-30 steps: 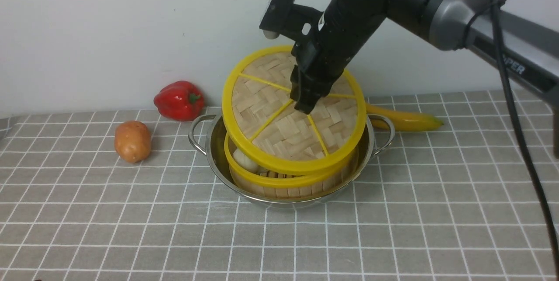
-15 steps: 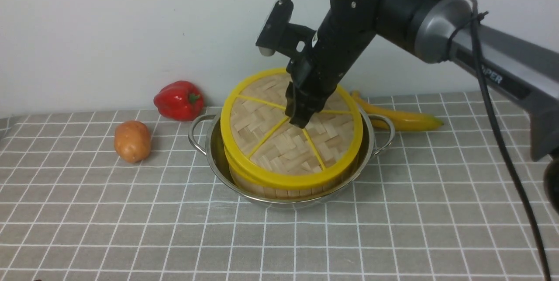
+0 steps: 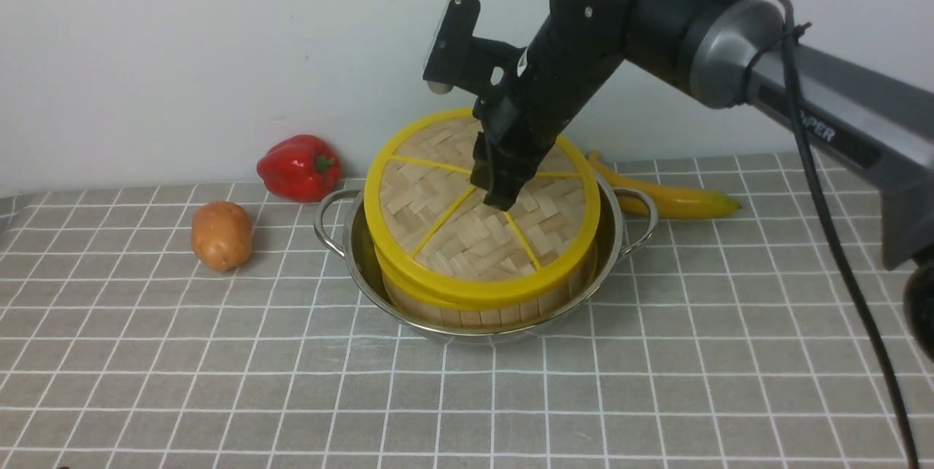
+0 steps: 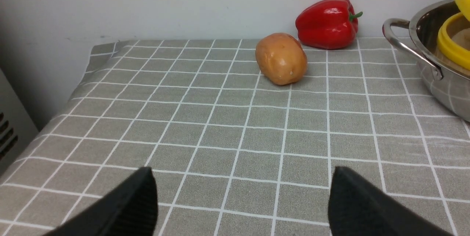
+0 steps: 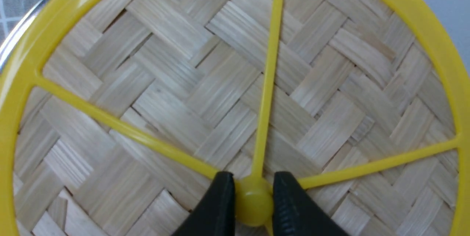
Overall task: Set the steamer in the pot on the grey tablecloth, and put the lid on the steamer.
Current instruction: 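Place the bamboo steamer lid onto the steamer basket in the pot with the right gripper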
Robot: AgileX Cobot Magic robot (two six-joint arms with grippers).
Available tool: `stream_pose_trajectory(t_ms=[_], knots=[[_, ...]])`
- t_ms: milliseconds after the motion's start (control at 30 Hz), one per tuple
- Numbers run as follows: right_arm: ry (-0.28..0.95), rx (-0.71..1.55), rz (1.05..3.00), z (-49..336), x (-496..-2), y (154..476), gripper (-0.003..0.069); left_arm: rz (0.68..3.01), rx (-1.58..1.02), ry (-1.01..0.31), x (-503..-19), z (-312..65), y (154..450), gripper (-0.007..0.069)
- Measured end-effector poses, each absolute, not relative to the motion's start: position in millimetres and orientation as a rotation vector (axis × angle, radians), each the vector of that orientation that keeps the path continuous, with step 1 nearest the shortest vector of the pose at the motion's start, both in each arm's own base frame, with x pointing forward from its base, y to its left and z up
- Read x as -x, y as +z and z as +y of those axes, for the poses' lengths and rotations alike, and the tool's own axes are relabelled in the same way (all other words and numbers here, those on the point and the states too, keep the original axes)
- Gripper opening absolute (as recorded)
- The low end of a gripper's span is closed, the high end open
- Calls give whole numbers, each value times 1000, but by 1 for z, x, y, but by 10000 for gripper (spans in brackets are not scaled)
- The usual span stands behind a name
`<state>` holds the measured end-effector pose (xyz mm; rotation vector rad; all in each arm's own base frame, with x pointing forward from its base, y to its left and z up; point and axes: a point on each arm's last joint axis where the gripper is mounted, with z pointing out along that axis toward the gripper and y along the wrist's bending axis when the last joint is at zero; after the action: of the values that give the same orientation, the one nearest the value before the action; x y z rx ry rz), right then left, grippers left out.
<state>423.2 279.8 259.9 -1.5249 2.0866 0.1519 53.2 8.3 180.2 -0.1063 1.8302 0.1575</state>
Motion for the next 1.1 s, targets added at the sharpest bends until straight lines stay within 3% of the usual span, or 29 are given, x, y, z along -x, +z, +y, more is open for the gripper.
stream_pose_trajectory(t_ms=[233, 733, 1100], knots=[[152, 1550, 2079, 283, -428, 244, 146, 1830, 106, 157, -53, 8, 180, 578], [111, 1626, 2003, 284, -430, 244, 144, 1830, 106, 157, -53, 8, 180, 578], [116, 1593, 2022, 282, -428, 272, 144, 1830, 106, 157, -53, 8, 180, 578]])
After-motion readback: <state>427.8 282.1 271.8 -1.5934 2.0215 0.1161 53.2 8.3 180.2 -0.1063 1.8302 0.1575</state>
